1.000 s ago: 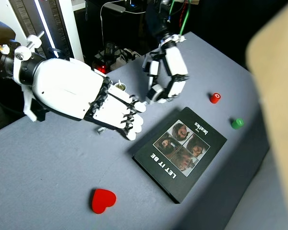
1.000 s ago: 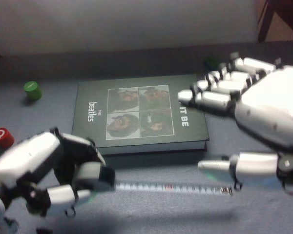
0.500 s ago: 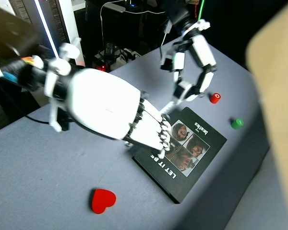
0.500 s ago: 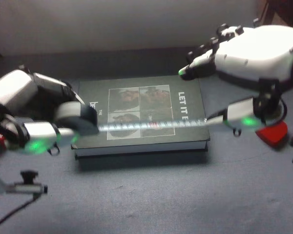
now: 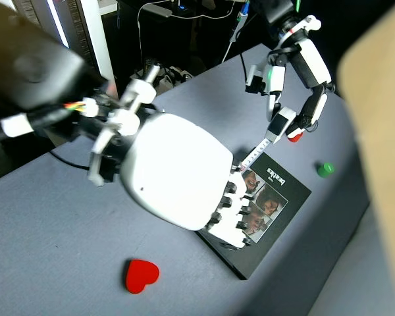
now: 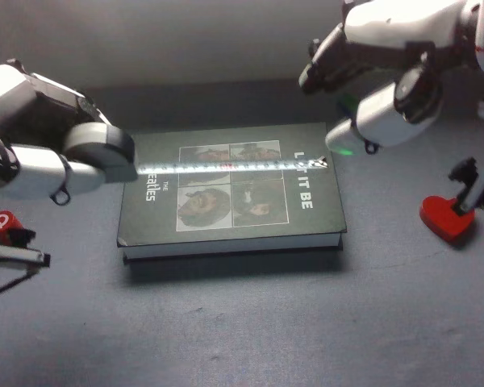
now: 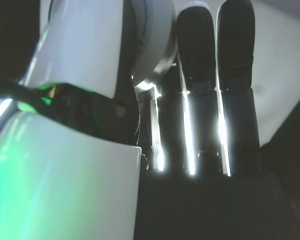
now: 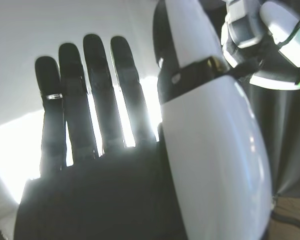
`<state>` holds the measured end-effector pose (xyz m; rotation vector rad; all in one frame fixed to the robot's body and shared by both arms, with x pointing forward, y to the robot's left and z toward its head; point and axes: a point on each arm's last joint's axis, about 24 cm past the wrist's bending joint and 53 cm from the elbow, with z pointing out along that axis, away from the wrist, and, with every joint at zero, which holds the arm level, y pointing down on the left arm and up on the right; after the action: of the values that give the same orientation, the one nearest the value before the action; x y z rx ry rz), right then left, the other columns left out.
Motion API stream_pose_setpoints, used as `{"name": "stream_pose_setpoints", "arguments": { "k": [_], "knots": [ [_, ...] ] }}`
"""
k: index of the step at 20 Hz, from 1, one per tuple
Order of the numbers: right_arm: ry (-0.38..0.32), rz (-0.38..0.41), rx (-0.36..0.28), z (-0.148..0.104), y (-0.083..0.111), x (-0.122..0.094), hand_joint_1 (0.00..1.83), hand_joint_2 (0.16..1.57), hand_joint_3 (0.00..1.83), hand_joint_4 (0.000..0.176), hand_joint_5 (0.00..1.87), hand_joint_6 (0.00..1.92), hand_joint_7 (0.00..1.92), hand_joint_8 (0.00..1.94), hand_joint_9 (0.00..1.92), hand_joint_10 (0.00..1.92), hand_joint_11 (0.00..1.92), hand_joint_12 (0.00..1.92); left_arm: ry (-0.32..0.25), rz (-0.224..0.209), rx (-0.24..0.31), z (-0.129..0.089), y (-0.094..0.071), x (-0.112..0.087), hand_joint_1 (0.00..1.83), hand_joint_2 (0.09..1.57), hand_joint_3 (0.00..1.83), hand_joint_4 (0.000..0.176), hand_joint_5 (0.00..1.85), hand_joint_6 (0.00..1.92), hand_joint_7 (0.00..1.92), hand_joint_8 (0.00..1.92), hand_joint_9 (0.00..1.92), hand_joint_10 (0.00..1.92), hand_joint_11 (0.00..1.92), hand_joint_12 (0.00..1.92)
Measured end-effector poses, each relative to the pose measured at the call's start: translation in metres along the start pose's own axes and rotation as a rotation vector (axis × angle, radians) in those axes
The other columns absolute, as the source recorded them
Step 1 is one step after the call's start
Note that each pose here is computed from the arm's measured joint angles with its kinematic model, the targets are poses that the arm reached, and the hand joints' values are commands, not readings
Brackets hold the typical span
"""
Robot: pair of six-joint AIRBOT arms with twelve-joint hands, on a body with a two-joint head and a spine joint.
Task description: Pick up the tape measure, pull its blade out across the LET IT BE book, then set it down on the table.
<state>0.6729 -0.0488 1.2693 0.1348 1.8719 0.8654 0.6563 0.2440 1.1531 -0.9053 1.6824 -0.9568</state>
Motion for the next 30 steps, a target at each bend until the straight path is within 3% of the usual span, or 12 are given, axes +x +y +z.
{"name": "stream_pose_setpoints", "arguments": {
  "k": [4, 8, 10, 16, 21, 25, 26, 28, 30],
  "knots": [
    [-0.011, -0.014, -0.056, 0.009, 0.011, -0.007, 0.92, 1.08, 0.0, 0.0, 0.6, 0.01, 0.66, 0.01, 0.58, 0.02, 0.25, 0.98, 0.009, -0.013, -0.005, 0.002, -0.001, -0.002, 1.39, 1.08, 0.0, 0.0, 1.01, 0.78, 1.05, 0.8, 1.01, 1.16, 0.88, 1.04],
    [-0.089, -0.078, -0.201, 0.009, 0.031, -0.019, 0.94, 1.09, 0.0, 0.0, 0.59, 0.0, 0.66, 0.0, 0.59, 0.02, 0.24, 0.97, 0.011, -0.02, -0.013, 0.002, 0.001, -0.001, 1.39, 1.08, 0.0, 0.0, 1.01, 0.79, 1.04, 0.8, 1.02, 1.15, 0.89, 1.04],
    [-0.081, -0.068, -0.269, 0.013, 0.039, -0.025, 0.94, 1.09, 0.0, 0.0, 0.58, 0.0, 0.65, 0.0, 0.58, 0.01, 0.23, 0.97, 0.007, -0.032, -0.019, 0.002, 0.003, -0.002, 1.39, 1.08, 0.0, 0.0, 1.01, 0.79, 1.04, 0.79, 1.02, 1.15, 0.88, 1.04],
    [0.016, 0.027, -0.301, 0.024, 0.027, -0.02, 0.94, 1.09, 0.0, 0.0, 0.58, 0.0, 0.65, 0.0, 0.58, 0.01, 0.24, 0.98, -0.021, -0.056, -0.023, 0.002, 0.003, -0.008, 1.39, 1.08, 0.0, 0.0, 1.01, 0.79, 1.04, 0.79, 1.02, 1.15, 0.89, 1.04],
    [0.04, 0.033, -0.321, 0.028, 0.038, -0.01, 0.94, 1.09, 0.0, 0.0, 0.58, 0.0, 0.65, 0.0, 0.58, 0.01, 0.23, 0.98, -0.028, -0.061, -0.033, 0.002, 0.006, -0.009, 1.39, 1.08, 0.0, 0.0, 1.0, 0.8, 1.06, 0.78, 1.02, 1.14, 0.89, 1.05],
    [-0.045, -0.142, -0.279, 0.042, 0.045, -0.013, 0.95, 1.1, 0.0, 0.0, 0.61, 0.01, 0.68, 0.01, 0.6, 0.01, 0.24, 0.98, -0.035, -0.081, -0.042, 0.0, 0.008, -0.008, 1.39, 1.08, 0.0, 0.0, 1.0, 0.8, 1.05, 0.79, 1.03, 1.13, 0.89, 1.04],
    [-0.053, -0.154, -0.256, 0.045, 0.043, -0.013, 0.95, 1.1, 0.0, 0.0, 0.61, 0.01, 0.68, 0.01, 0.6, 0.01, 0.24, 0.98, -0.038, -0.081, -0.041, 0.0, 0.008, -0.009, 1.39, 1.08, 0.0, 0.0, 1.0, 0.8, 1.05, 0.79, 1.03, 1.13, 0.88, 1.04],
    [-0.042, -0.167, -0.148, 0.055, 0.026, -0.007, 0.95, 1.1, 0.0, 0.0, 0.59, 0.0, 0.68, 0.01, 0.6, 0.01, 0.24, 0.98, -0.048, -0.081, -0.037, 0.0, 0.007, -0.011, 1.39, 1.08, 0.0, 0.0, 1.0, 0.81, 1.06, 0.78, 1.02, 1.13, 0.88, 1.04],
    [-0.008, -0.119, -0.047, 0.06, 0.01, 0.004, 0.95, 1.1, 0.0, 0.0, 0.59, 0.0, 0.67, 0.01, 0.6, 0.01, 0.24, 0.98, -0.051, -0.081, -0.035, 0.0, 0.006, -0.012, 1.39, 1.08, 0.0, 0.0, 1.0, 0.8, 1.06, 0.77, 1.02, 1.14, 0.88, 1.04]
  ]
}}
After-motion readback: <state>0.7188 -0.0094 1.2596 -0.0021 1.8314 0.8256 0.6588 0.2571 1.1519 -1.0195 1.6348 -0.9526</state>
